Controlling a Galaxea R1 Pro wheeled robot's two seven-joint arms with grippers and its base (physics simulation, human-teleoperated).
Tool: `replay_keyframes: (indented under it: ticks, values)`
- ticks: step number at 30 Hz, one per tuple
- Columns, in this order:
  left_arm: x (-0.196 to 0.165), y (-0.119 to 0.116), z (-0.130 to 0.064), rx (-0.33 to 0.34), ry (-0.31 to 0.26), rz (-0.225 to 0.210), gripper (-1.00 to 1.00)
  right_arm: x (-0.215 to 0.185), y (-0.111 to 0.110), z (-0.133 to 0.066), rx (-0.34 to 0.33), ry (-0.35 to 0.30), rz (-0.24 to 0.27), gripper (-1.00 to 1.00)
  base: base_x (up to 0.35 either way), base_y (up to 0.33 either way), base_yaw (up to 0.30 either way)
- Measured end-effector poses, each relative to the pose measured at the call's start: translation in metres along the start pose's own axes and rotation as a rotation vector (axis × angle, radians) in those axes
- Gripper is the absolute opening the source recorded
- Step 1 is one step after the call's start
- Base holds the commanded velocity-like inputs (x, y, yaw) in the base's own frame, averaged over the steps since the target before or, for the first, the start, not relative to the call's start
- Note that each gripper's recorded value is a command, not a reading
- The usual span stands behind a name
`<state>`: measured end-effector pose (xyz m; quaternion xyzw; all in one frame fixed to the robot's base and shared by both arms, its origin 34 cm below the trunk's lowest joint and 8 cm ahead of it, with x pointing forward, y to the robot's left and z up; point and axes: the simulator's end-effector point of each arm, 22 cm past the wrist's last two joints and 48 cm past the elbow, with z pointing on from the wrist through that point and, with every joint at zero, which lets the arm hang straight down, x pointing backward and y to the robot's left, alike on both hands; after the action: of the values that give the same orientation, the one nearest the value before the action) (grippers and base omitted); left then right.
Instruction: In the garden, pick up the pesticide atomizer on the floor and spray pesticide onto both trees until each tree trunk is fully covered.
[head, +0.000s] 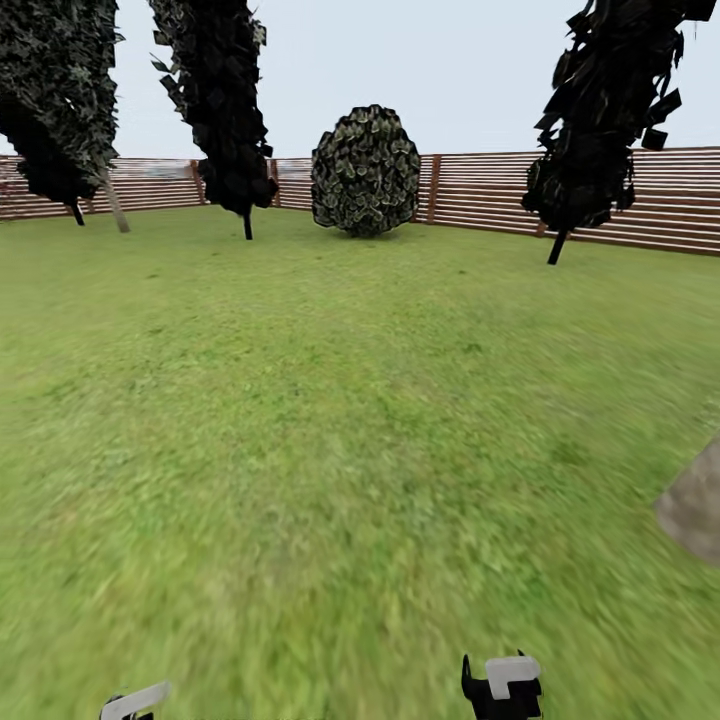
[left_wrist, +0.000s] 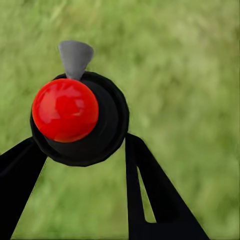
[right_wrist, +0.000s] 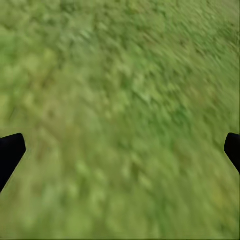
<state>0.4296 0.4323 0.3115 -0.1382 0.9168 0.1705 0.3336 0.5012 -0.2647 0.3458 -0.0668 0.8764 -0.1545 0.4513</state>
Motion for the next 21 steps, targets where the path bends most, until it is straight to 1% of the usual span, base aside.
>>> replay_keyframes:
  ticks: [21]
  values:
    - [0.0003, -0.0011, -0.0002, 0.001, 0.001, -0.001, -1.00, 0.0001, 0.0000, 0.0000, 0.000, 0.000, 0.000, 1.00, 0.000, 0.000, 0.285]
